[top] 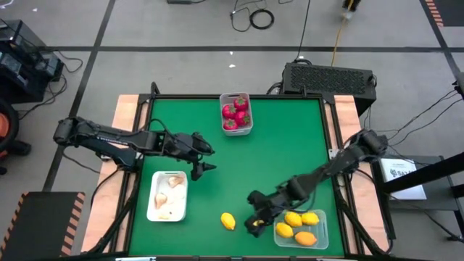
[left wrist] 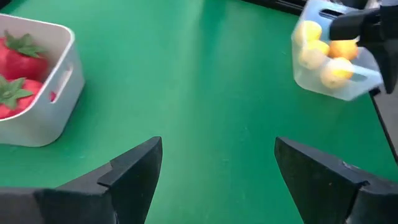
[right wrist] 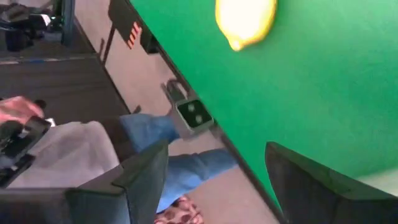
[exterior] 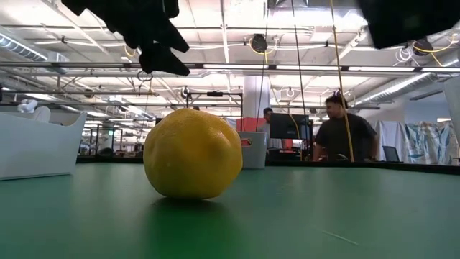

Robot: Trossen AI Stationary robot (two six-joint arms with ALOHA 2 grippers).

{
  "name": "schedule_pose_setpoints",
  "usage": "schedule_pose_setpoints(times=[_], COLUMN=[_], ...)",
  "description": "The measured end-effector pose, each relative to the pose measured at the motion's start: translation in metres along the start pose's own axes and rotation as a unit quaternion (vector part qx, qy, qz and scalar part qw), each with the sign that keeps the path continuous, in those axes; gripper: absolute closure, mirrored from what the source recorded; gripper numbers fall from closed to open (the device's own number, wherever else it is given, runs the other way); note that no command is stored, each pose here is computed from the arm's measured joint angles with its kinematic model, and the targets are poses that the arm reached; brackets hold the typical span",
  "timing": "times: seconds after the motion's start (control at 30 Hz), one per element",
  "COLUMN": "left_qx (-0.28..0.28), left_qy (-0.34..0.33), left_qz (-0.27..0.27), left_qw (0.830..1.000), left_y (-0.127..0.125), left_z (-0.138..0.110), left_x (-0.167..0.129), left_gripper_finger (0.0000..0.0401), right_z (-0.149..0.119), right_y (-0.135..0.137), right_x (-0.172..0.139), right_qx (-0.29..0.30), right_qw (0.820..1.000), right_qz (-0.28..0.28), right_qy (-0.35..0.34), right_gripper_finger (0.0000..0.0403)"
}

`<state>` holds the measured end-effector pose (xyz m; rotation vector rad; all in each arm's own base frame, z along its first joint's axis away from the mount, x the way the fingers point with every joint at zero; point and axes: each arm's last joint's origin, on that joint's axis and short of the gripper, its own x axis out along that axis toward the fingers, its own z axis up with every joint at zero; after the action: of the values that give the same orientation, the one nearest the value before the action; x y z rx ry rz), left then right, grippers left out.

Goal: Sort produce into baskets
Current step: Put the lemon into the transparent bin

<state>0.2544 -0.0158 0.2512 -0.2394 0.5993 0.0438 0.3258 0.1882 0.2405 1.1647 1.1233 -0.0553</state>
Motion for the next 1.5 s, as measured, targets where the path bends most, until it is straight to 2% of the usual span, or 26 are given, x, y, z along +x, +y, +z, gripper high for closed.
schedule_pose_setpoints(times=[0.17,0.37,0.5,0.77,1.1,1.5], left_qx=[0.026,0.036,0.044,0.047,0.04,0.027], left_qy=[0.022,0.042,0.048,0.08,0.105,0.104], left_qz=[-0.018,-0.025,-0.026,-0.019,-0.031,-0.032], left_qw=[0.999,0.998,0.998,0.996,0.993,0.994], left_y=[-0.004,-0.005,-0.004,-0.003,-0.003,-0.003], left_z=[-0.005,-0.008,-0.009,-0.015,-0.02,-0.019], left_x=[0.0,0.0,-0.001,-0.001,-0.002,-0.002], left_gripper_finger=[0.0083,0.0083,0.0083,0.0083,0.0083,0.0083], right_z=[0.024,0.044,0.056,0.065,0.065,0.056], right_y=[0.025,0.038,0.043,0.043,0.02,0.007], right_x=[0.008,0.023,0.04,0.065,0.108,0.111], right_qx=[-0.044,-0.085,-0.122,-0.144,-0.133,-0.136], right_qw=[0.998,0.983,0.978,0.976,0.966,0.944], right_qz=[-0.05,-0.159,-0.162,-0.149,-0.201,-0.274], right_qy=[-0.009,-0.036,-0.053,-0.063,-0.093,-0.12], right_gripper_finger=[0.0145,0.0145,0.0145,0.0145,0.0145,0.0146])
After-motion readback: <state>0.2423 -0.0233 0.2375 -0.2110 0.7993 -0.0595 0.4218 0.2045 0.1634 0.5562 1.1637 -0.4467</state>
